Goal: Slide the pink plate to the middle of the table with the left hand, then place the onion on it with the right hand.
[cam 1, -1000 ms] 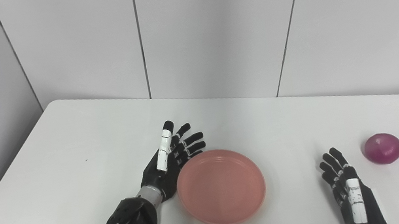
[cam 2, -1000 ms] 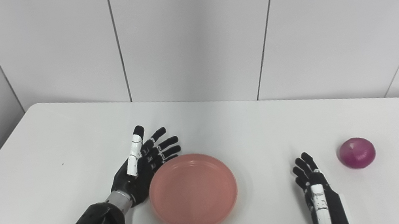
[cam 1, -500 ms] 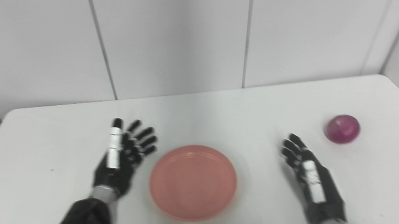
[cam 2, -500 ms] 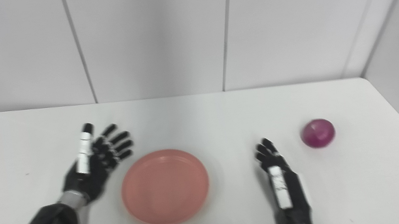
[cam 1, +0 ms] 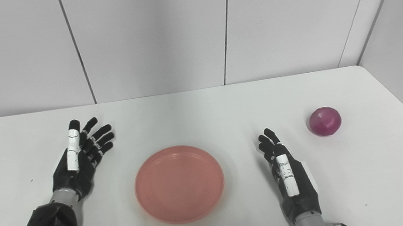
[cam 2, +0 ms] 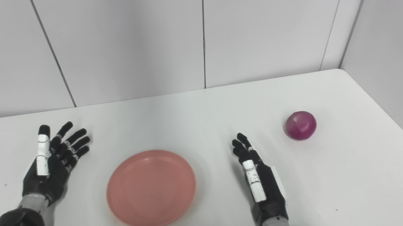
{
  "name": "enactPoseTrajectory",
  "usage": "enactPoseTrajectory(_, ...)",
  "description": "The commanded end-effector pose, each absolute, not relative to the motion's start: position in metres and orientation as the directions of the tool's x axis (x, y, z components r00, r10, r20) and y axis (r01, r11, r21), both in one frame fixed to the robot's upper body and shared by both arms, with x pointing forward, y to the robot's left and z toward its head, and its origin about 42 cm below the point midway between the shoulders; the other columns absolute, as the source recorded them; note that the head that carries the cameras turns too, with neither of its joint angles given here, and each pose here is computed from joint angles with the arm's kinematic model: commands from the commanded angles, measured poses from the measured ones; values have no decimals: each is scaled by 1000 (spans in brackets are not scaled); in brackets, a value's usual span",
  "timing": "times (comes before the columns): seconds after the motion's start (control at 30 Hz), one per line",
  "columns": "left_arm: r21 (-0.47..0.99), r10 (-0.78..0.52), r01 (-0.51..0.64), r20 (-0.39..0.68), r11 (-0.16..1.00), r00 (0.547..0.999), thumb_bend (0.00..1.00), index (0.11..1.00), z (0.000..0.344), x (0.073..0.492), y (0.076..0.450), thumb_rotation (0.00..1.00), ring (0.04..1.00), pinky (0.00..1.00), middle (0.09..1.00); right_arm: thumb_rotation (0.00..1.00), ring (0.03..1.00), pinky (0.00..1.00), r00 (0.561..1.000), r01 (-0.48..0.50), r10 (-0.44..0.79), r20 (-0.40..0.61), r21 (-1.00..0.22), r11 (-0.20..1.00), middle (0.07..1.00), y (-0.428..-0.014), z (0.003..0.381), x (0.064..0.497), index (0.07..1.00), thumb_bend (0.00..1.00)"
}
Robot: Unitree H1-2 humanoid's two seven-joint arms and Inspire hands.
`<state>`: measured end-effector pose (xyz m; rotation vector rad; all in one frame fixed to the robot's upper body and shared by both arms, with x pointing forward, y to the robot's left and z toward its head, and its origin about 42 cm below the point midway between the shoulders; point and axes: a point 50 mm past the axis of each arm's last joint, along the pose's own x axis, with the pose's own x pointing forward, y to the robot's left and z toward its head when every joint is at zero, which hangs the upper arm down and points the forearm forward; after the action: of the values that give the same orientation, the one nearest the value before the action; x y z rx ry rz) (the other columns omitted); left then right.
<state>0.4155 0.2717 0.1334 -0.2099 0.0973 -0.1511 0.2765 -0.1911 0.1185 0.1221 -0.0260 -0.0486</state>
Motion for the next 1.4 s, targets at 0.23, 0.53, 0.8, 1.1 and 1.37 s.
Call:
enactPoseTrajectory(0.23,-190,-179,160,-84,969,980,738,879,129,415,281,935,803,819,792,897,931,988,999,36,-35,-13,136,990,911,-175,115,281,937,841)
enactPoseTrajectory(0.53,-246,-178,146,-113,958,978,744,831,125,405,286,882,767,780,750,922,933,991,999,36,-35,-9,112,993,913,-170,112,284,937,767)
enactPoseTrajectory(0.8,-274,-209,164,-143,948,968,719,825,122,394,279,893,770,769,757,844,924,983,998,36,-42,37,157,987,903,-178,132,287,945,797)
enactPoseTrajectory(1.1,-269,-248,199,-159,942,956,719,851,121,383,264,904,794,788,793,705,911,943,967,128,-142,212,78,989,892,-218,196,312,916,765)
enactPoseTrajectory(1.37,-281,-264,210,-174,937,949,713,868,120,381,260,918,811,808,808,641,835,772,908,315,-229,350,-213,925,849,-263,240,331,895,799)
